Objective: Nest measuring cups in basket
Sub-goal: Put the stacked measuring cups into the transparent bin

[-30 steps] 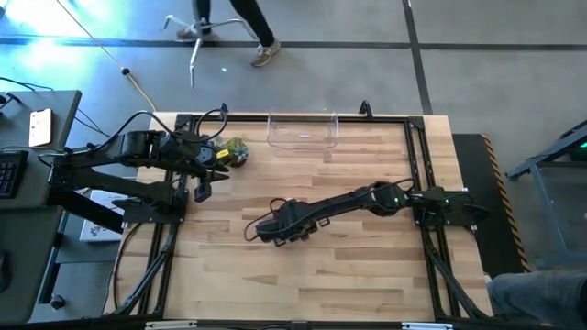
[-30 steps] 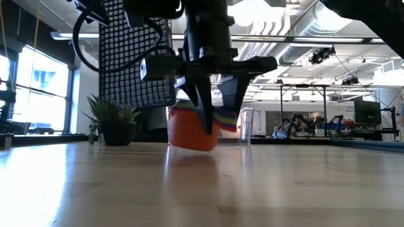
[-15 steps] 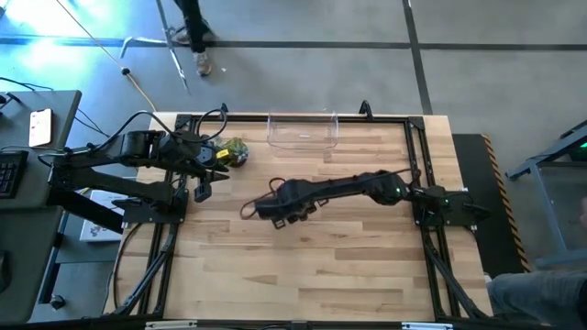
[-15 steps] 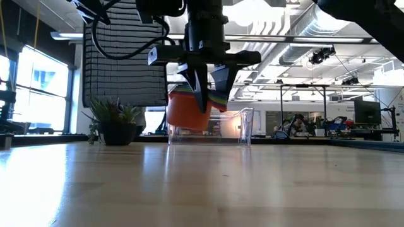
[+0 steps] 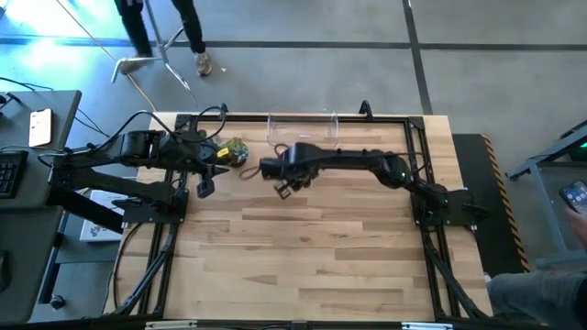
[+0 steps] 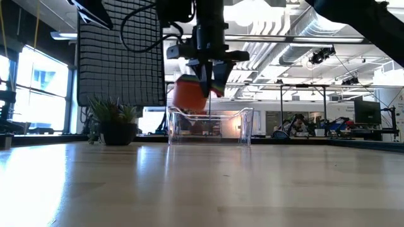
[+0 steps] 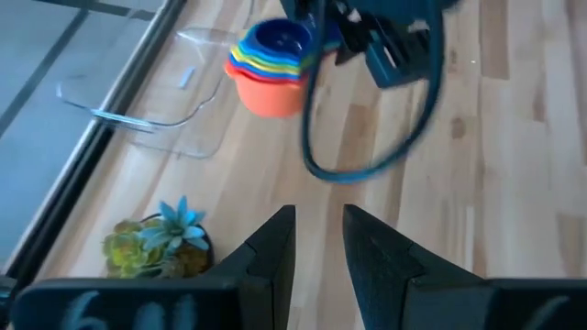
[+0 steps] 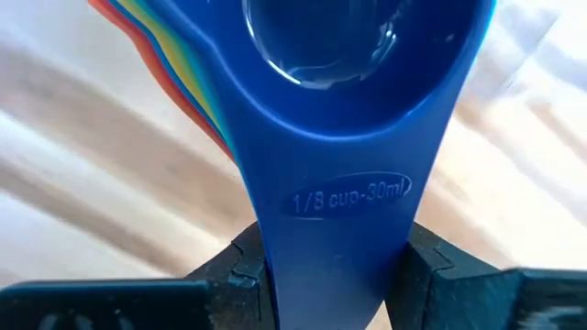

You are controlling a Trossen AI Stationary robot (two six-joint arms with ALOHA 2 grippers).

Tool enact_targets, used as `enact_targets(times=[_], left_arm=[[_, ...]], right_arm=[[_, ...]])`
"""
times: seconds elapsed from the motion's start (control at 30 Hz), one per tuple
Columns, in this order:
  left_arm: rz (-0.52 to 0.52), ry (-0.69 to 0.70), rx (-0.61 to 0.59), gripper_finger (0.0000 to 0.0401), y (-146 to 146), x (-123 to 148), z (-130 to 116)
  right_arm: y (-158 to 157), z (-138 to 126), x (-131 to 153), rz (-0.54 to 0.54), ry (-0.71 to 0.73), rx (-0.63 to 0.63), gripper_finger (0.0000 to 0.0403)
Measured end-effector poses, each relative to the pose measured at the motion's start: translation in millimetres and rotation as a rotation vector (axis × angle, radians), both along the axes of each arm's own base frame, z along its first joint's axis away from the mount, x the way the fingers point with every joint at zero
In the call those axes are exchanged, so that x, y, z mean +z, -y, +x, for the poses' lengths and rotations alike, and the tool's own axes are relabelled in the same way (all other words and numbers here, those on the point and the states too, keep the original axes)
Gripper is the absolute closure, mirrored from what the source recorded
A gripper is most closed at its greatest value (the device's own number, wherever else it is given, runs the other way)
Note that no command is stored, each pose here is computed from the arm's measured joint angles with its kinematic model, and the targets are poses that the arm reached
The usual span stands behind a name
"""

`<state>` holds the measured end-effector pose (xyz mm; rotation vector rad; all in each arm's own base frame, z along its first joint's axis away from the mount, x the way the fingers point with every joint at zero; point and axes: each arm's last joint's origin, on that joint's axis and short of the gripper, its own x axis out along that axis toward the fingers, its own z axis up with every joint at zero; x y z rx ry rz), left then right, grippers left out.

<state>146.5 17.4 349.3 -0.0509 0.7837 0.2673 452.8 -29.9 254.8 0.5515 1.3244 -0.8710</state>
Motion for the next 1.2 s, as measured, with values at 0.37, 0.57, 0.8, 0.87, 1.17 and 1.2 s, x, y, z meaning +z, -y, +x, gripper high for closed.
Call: enact_targets(times=[0.37,0.57,0.8,0.87,1.17,1.2], left_arm=[[0.012,0.038,0.097,0.0316,-14.1,2.7,0.3],[0.021,0.063,0.165,0.0316,-24.5,4.5,0.1],[0.027,0.079,0.239,0.0316,-35.5,5.7,-2.3],[0.025,0.079,0.260,0.0316,-38.2,5.7,-3.3],[0.027,0.079,0.315,0.0316,-45.9,5.7,-6.5],[0.023,0.081,0.323,0.0316,-46.5,5.7,-6.8]], right_arm=[[75.2,-17.7,23.9,-0.123,-0.012,0.083,0.0286],[124.1,-22.4,26.3,-0.172,0.016,0.164,0.0286],[170.2,-29.4,27.4,-0.212,0.035,0.320,0.0286],[179.3,-31.9,24.2,-0.200,0.022,0.363,0.0286],[194.6,-37.4,1.2,-0.139,-0.034,0.508,0.0286],[194.4,-37.0,-2.3,-0.135,-0.038,0.517,0.0286]])
